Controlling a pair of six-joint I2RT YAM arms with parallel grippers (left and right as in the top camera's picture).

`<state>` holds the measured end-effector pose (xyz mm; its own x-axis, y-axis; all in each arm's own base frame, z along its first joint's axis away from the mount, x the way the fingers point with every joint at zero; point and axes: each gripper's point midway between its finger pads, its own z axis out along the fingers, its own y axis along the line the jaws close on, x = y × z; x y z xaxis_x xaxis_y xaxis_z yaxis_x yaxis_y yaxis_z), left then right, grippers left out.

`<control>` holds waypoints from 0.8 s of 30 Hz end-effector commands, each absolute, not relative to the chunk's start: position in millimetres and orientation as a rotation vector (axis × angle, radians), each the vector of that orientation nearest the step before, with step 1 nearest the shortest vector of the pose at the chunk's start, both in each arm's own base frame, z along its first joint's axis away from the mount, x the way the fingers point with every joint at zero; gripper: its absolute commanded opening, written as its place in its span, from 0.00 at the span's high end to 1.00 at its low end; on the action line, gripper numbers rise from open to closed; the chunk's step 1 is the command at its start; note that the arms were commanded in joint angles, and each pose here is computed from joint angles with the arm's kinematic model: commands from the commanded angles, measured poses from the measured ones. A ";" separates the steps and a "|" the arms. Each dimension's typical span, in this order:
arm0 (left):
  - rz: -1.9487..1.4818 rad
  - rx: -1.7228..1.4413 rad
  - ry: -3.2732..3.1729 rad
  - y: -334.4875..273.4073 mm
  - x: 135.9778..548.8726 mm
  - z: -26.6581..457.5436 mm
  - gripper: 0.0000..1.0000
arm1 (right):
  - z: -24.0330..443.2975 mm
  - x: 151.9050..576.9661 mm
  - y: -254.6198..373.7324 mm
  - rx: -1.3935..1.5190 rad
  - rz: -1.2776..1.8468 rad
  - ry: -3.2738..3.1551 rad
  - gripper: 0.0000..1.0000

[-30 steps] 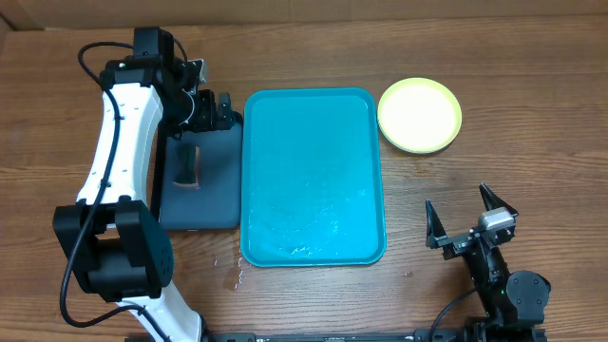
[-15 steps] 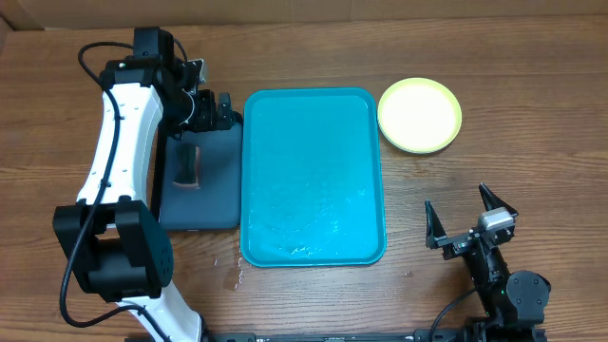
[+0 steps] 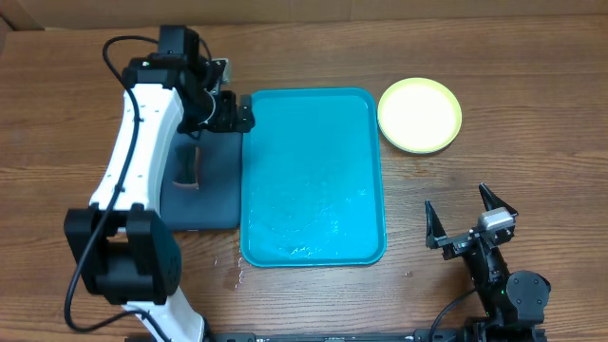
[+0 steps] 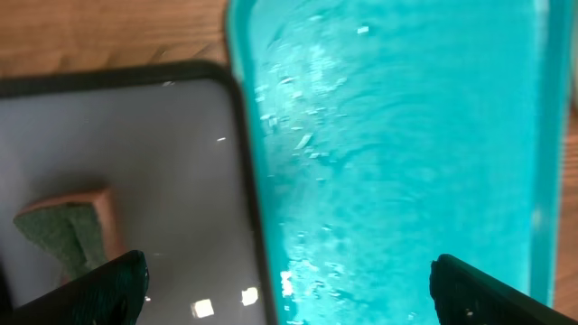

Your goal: Clean dirty plates on tray and stack at the side

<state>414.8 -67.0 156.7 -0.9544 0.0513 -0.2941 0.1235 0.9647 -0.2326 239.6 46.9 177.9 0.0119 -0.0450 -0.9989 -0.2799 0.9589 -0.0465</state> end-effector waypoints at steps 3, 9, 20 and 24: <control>-0.362 0.211 2.582 -79.8 395.0 251.0 0.00 | 176.1 239.3 48.5 -0.270 0.186 1.548 0.00; -0.340 0.234 2.308 -74.9 343.8 348.7 0.00 | 176.1 239.3 48.5 -0.270 0.186 1.548 0.00; -0.253 0.222 1.984 -56.2 243.3 441.9 0.00 | 176.1 239.3 48.5 -0.271 0.186 1.548 0.00; -0.234 0.209 2.005 -50.9 222.5 435.4 0.00 | 176.1 239.3 48.5 -0.270 0.186 1.548 0.00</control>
